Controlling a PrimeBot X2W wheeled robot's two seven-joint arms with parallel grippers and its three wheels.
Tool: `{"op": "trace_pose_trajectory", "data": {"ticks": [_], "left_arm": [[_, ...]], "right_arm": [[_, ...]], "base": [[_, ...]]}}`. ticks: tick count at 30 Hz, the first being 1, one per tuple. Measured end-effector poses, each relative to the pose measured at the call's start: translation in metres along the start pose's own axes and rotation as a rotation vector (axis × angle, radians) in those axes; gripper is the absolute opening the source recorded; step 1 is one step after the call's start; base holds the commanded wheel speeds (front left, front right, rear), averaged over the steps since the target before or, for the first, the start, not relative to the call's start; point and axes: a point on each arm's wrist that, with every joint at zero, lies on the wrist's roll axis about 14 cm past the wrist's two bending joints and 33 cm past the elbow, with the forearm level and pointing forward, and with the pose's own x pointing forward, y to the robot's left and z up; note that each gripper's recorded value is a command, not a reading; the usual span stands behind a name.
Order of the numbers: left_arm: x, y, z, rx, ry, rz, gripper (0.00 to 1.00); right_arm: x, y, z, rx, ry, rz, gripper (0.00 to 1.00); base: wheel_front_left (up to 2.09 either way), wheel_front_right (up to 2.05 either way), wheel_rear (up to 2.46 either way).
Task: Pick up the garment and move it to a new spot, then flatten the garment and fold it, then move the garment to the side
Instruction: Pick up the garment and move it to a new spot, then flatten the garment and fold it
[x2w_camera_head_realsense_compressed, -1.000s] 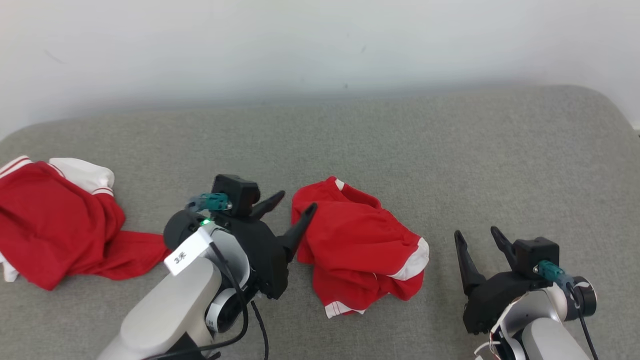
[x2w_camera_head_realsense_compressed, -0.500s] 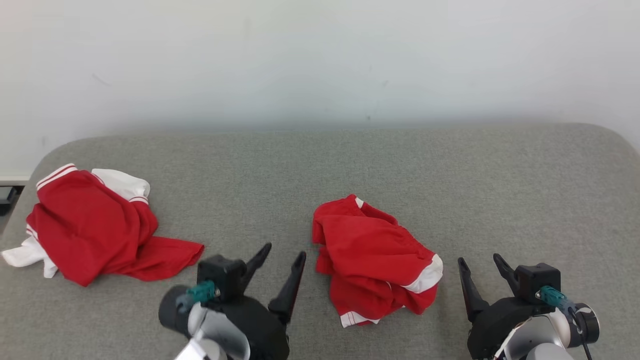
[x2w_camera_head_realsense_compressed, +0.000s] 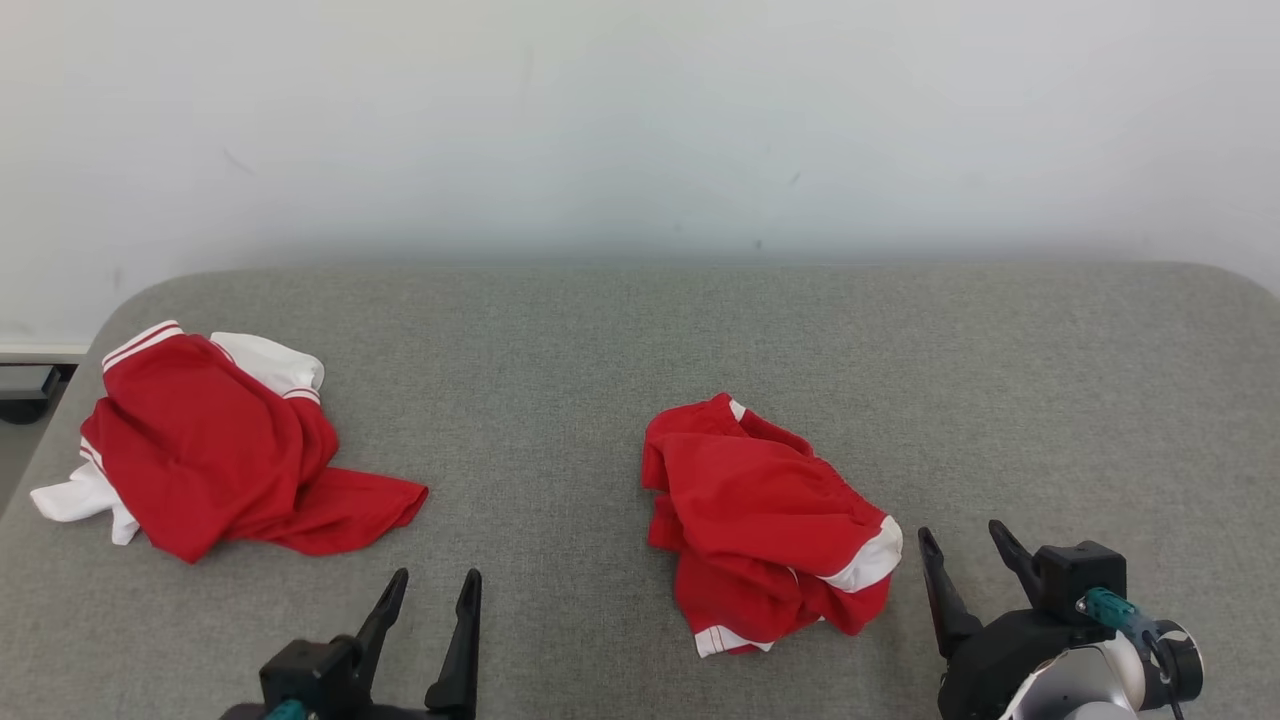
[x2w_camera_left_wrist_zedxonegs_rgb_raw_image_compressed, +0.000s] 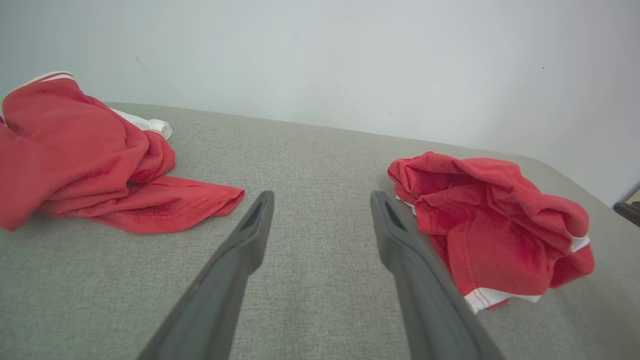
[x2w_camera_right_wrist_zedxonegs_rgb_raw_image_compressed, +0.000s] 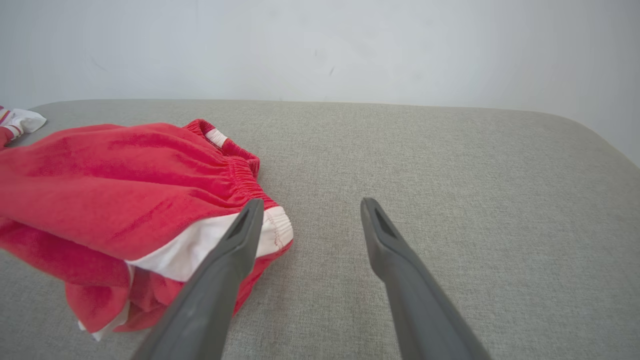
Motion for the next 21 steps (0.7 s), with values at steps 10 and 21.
{"op": "trace_pose_trajectory", "data": {"ticks": [10,21], "left_arm": [[-0.011,0.009,-0.002,-0.032,-0.032,0.102,1.00],[-0.007,-0.031,-0.003,-0.050,-0.006,-0.037,1.00]], "right_arm": [[0.001,0.002,0.000,0.005,-0.001,0.008,1.00],[0.001,0.003,-0.001,0.006,0.005,0.010,1.00]], "base": [[0.00,0.00,0.00],[0.00,0.00,0.00]]}}
